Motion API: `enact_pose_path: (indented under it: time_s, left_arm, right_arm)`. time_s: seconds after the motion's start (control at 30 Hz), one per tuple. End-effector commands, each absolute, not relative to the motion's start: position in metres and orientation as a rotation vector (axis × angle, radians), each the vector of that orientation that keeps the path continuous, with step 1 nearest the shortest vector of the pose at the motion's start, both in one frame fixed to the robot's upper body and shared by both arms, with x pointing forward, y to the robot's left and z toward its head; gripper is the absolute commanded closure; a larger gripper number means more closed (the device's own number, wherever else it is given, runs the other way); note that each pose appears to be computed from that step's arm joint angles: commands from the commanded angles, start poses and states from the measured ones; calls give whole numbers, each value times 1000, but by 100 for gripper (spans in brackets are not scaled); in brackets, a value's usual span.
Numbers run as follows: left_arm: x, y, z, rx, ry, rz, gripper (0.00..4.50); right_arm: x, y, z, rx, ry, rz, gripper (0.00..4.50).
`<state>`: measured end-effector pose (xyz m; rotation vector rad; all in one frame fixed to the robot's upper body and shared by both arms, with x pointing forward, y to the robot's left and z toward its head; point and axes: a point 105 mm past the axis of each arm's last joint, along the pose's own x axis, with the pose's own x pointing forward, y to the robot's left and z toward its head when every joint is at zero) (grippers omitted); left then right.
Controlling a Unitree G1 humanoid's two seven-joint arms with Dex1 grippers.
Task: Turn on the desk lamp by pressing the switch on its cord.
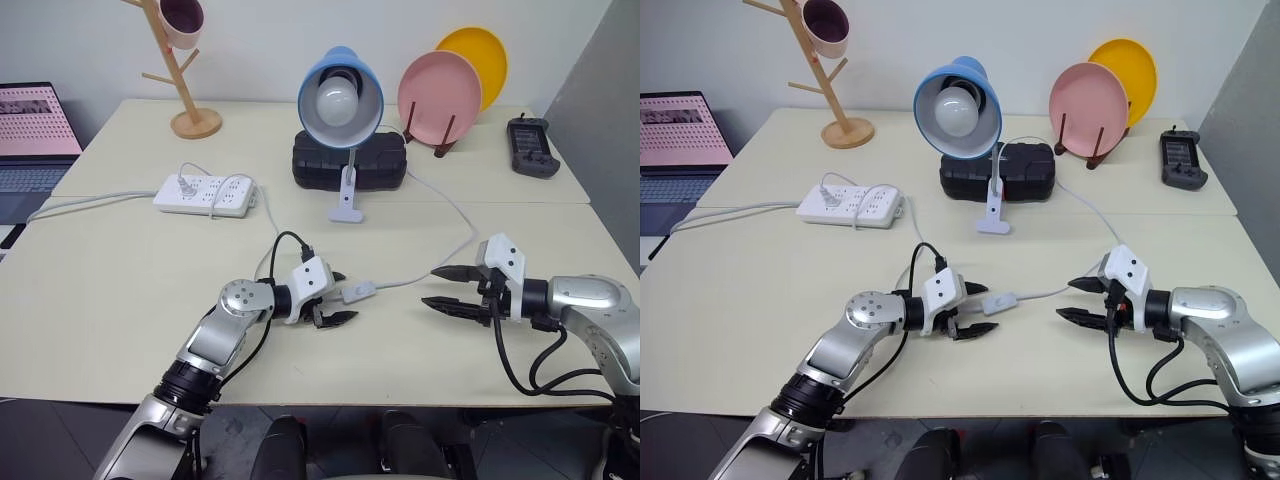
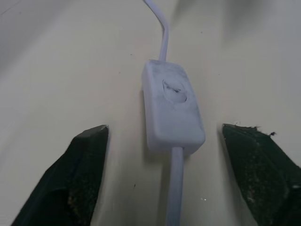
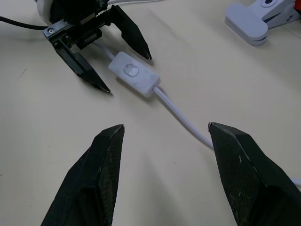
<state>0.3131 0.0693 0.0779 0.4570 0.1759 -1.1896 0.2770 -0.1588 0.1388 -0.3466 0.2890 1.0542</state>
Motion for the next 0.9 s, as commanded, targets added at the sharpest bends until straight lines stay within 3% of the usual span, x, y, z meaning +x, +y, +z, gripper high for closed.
enact_pose_path:
  time_s: [0.03, 0.33, 0.7, 0.9]
  left_arm:
    - [316, 69, 87, 481, 137, -1189, 169]
    - [326, 68, 90, 463, 132, -1139, 346]
    - [315, 70, 118, 119, 213, -1174, 347]
    - [299, 74, 163, -120, 220, -1292, 347]
  right_arm:
    - [276, -158, 150, -368, 238, 1050, 151]
    - [275, -156, 149, -360, 237, 1050, 151]
    - [265, -146, 145, -185, 279, 1050, 151]
    - [248, -135, 148, 362, 415, 1033, 151]
